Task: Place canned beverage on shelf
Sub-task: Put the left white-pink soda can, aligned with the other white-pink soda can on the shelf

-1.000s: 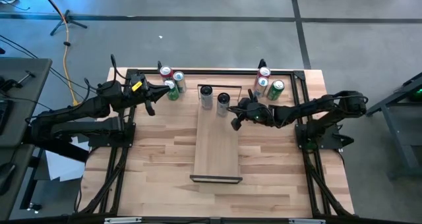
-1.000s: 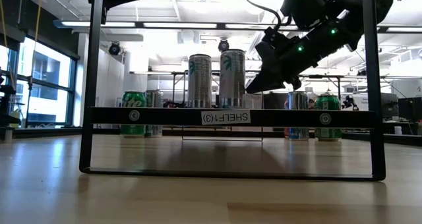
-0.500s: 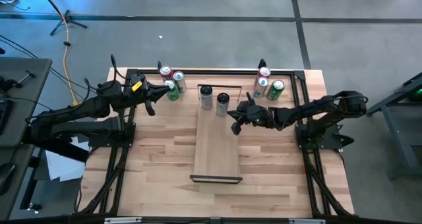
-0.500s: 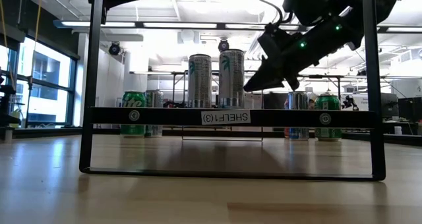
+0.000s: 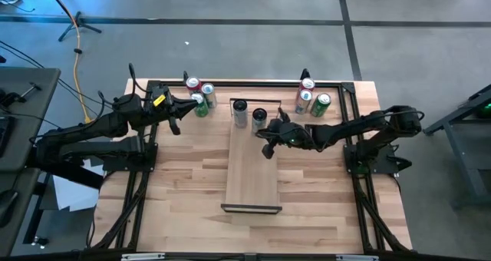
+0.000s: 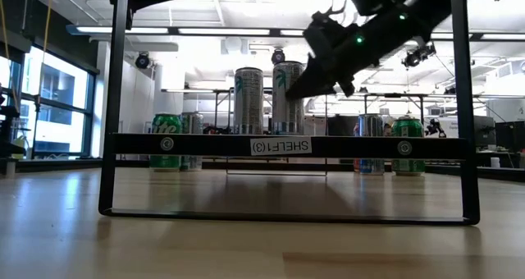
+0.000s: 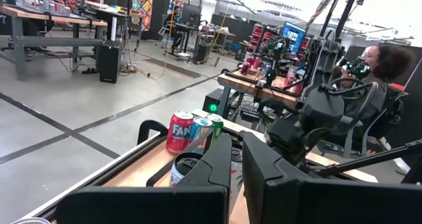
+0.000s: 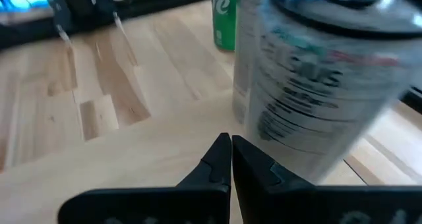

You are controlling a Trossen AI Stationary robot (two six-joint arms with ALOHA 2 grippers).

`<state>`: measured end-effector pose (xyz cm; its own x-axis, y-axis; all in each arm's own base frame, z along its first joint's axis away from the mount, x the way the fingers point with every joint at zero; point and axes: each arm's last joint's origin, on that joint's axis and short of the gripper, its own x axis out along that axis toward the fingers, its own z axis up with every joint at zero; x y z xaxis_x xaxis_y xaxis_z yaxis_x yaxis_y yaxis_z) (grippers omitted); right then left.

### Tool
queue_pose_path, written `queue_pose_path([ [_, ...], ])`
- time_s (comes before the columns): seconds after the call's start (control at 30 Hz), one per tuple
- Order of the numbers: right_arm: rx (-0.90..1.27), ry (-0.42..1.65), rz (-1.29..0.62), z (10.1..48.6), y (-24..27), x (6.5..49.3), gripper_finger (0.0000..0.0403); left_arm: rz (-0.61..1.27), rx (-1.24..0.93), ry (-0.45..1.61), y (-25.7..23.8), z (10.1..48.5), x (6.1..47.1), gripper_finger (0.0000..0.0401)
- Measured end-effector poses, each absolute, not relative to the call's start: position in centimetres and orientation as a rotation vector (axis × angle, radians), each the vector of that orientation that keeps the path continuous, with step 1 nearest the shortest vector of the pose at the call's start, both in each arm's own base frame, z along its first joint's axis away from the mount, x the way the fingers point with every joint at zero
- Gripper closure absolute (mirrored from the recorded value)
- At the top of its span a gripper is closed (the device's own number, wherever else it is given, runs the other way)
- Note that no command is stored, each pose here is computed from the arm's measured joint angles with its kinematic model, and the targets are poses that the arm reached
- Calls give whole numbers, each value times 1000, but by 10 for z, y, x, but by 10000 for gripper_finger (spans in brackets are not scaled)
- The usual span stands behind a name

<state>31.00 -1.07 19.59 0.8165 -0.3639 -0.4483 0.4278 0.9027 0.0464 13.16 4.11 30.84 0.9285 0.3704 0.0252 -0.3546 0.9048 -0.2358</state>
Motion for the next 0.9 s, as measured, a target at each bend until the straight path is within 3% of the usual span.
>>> queue_pose_path([
  [0.47,74,593,-419,192,-10,313,403,374,-253,-74,41,308,132,401],
  [0.9,76,554,-485,194,-21,314,403,374,-254,-75,41,309,132,401],
])
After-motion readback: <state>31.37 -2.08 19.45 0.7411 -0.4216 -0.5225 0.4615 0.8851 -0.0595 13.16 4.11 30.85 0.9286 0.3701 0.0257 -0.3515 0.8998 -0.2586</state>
